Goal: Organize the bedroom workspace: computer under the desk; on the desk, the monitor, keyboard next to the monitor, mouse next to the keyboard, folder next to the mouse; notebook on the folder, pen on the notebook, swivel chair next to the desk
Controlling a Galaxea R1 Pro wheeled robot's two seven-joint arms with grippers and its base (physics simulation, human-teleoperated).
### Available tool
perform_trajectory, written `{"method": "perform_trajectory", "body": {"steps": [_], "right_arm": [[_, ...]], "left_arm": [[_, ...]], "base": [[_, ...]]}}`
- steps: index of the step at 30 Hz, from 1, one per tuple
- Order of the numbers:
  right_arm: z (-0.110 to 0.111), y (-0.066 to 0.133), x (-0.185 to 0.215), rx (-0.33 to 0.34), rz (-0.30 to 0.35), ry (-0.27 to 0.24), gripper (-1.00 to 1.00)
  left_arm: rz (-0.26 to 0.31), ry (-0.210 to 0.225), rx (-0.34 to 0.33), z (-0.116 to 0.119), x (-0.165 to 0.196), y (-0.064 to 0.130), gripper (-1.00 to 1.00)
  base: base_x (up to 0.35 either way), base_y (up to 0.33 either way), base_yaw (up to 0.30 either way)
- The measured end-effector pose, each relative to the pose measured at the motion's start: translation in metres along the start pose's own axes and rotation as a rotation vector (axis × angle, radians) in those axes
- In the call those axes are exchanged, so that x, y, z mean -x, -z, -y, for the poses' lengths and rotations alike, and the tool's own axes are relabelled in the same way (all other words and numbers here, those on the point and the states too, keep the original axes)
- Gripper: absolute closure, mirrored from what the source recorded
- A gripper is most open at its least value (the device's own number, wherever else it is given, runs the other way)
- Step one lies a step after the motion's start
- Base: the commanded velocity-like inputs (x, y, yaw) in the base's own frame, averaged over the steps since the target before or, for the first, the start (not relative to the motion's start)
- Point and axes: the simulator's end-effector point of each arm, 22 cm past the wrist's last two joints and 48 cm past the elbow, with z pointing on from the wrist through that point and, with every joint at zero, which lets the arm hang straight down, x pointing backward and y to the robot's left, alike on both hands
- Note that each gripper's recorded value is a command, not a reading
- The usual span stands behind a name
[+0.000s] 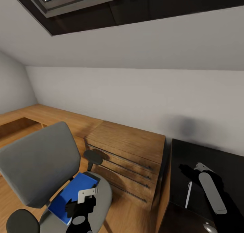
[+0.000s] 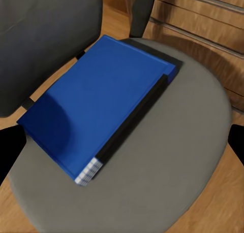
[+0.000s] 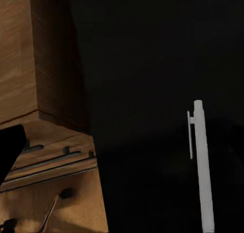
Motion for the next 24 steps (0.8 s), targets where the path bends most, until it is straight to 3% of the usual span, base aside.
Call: {"method": "perform_trajectory", "body": {"steps": [5,13,24], "right_arm": [[-0.016,0.002,-0.011,0.016,-0.008,0.036,-1.00],[-0.044,0.005,-0.032,-0.004,0.036,0.142,-1.00],[-0.068,0.005,-0.060,-0.006,0.037,0.257,-1.00]], "left_arm": [[0.002,0.004,0.002,-0.002,0.001,0.000,-1.00],[0.002,0.016,0.017,-0.009,0.003,-0.003,-1.00],[-0.001,0.027,0.031,-0.016,0.004,-0.005,-1.00]], "base": [[0.000,0.000,0.155],[0.000,0.000,0.257],[0.000,0.000,0.274]]}}
